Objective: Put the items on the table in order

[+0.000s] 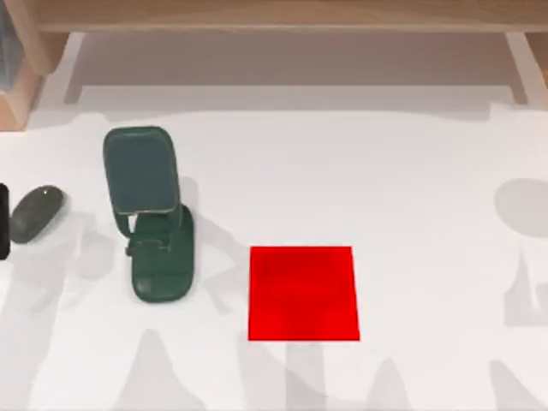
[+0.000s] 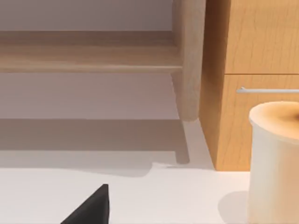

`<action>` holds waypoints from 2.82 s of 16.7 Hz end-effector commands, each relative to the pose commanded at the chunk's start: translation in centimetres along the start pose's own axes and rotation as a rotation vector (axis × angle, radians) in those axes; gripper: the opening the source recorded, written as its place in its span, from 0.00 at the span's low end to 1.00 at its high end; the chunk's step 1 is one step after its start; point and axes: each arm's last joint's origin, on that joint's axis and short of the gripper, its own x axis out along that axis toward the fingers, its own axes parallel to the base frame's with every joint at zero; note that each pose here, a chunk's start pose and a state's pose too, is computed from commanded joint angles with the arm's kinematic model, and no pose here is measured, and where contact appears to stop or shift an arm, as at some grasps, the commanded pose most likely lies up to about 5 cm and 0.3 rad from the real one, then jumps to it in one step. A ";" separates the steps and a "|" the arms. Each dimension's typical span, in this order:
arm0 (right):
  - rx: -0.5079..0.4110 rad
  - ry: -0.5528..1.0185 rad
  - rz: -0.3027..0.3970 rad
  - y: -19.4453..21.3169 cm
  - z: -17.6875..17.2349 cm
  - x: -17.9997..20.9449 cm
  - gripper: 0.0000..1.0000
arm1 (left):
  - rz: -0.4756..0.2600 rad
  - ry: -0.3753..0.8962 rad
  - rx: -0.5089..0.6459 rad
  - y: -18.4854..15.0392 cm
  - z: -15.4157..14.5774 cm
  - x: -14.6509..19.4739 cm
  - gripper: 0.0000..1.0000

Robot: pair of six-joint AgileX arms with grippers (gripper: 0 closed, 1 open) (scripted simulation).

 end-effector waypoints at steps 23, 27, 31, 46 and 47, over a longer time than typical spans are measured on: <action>0.000 0.000 0.000 0.0 0.0 0.0 1.00 | -0.333 1.017 0.266 2.0 6.3 25.1 1.00; 0.000 0.000 0.000 0.0 0.0 0.0 1.00 | -0.331 1.019 0.262 1.9 4.8 26.1 1.00; 0.000 0.000 0.000 0.0 0.0 0.0 1.00 | -0.331 1.019 0.262 1.4 1.4 28.2 1.00; 0.000 0.000 0.000 0.0 0.0 0.0 1.00 | -0.332 1.020 0.262 0.9 -1.5 29.5 0.47; 0.000 0.000 0.000 0.0 0.0 0.0 1.00 | -0.332 1.020 0.262 0.9 -1.5 29.5 0.40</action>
